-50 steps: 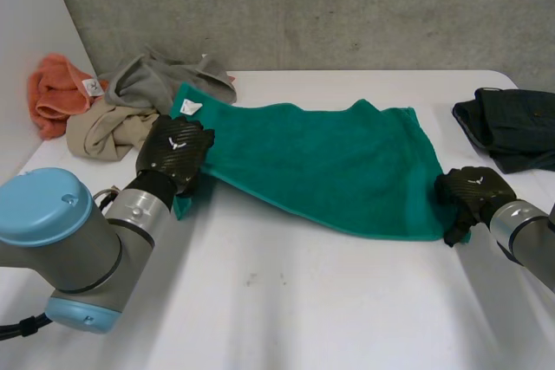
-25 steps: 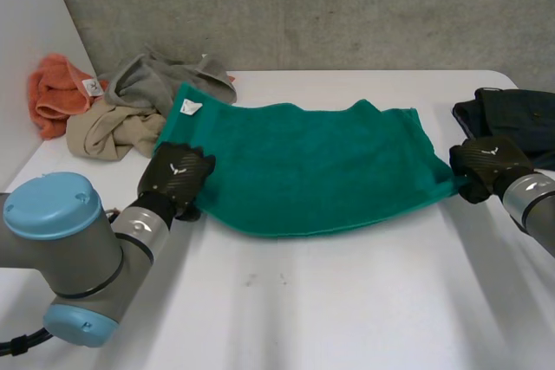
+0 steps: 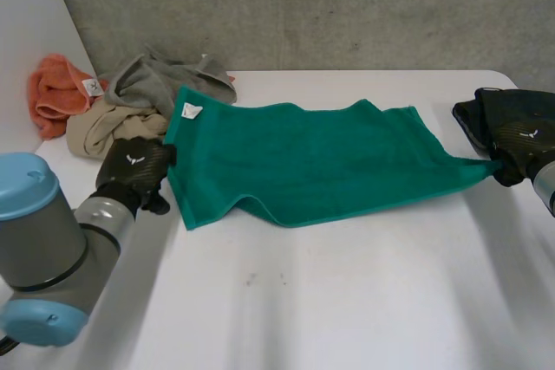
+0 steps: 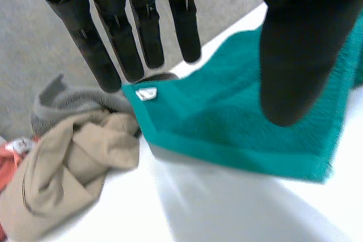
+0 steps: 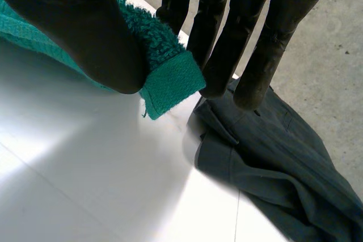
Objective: Fold the laundry.
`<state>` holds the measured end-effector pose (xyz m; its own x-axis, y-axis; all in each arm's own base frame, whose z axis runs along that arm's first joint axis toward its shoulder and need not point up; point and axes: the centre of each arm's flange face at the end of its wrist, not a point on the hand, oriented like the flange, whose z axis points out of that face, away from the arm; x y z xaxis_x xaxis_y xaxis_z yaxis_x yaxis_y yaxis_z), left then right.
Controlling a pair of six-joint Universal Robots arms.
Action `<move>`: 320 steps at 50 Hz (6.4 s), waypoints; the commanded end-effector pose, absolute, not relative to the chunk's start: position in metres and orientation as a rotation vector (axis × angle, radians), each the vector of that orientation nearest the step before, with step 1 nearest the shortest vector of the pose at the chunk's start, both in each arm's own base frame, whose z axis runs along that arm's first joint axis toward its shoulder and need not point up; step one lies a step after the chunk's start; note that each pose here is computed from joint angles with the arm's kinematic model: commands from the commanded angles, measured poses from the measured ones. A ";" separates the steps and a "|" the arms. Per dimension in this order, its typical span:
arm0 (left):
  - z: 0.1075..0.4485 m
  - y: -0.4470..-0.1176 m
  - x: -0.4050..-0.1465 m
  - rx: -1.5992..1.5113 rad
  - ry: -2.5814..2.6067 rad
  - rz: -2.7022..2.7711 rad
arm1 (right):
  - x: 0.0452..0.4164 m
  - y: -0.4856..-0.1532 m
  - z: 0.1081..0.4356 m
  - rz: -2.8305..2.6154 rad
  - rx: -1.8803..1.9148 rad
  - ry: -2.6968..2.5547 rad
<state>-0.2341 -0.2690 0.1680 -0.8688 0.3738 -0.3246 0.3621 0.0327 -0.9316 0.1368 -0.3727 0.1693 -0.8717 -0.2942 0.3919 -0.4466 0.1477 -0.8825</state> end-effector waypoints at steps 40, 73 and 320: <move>0.118 -0.299 -0.268 -0.937 -2.275 1.762 | 0.137 -0.360 0.151 1.765 0.758 -2.355; 0.101 -0.314 -0.274 -1.021 -2.276 1.771 | 0.137 -0.358 0.149 1.753 0.759 -2.365; 0.172 -0.299 -0.259 -1.025 -2.162 2.114 | 0.022 -0.407 0.153 1.431 0.838 -2.009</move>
